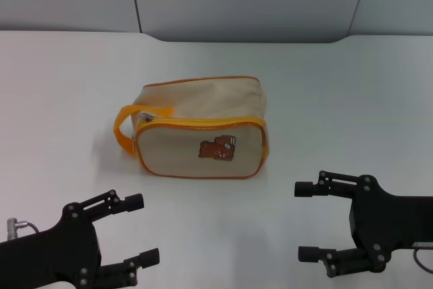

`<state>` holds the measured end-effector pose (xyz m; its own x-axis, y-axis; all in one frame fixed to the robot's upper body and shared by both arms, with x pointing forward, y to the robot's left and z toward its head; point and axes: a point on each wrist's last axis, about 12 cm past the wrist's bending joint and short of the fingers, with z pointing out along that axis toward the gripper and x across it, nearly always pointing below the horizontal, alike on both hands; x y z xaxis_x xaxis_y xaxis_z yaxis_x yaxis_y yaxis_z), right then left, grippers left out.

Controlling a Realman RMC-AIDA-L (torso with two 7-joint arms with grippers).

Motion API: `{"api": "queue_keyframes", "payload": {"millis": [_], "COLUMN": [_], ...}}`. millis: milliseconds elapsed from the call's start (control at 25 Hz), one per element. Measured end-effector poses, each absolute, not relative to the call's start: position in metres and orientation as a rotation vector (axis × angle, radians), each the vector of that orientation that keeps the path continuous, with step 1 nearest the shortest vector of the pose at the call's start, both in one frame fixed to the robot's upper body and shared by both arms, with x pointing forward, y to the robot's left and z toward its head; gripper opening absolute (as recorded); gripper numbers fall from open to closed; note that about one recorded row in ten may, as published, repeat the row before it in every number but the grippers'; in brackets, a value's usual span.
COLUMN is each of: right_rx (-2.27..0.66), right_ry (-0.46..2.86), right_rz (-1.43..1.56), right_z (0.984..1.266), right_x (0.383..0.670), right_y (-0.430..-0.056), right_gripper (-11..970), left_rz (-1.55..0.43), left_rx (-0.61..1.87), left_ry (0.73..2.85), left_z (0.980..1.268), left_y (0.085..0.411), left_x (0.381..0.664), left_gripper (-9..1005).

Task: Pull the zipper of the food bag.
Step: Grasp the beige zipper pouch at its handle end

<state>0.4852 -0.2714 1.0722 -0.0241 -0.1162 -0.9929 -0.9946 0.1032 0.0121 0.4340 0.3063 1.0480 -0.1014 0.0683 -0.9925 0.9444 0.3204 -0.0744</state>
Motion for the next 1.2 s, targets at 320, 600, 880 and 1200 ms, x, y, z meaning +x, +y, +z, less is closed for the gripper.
{"api": "queue_keyframes", "payload": {"millis": [320, 600, 880, 1200], "right_rx": [-1.2, -1.177, -1.166, -1.143], "right_ry": [1.366, 1.369, 1.376, 1.386], "right_rz": [1.095, 1.078, 1.073, 1.065], "right_z": [1.071, 1.068, 1.066, 1.065], "right_x": [0.485, 0.481, 0.478, 0.475], "right_y": [-0.269, -0.272, -0.274, -0.277], "right_gripper": [844, 845, 845, 845], "left_rz": [-0.967, -0.687, -0.575, -0.525], "left_rx": [0.982, 0.767, 0.668, 0.649], "left_ry": [1.471, 1.574, 1.626, 1.659], "left_z": [1.045, 1.025, 1.004, 1.001], "left_y": [0.302, 0.309, 0.278, 0.254], "left_x": [0.436, 0.454, 0.48, 0.502], "left_gripper": [815, 815, 814, 771]}}
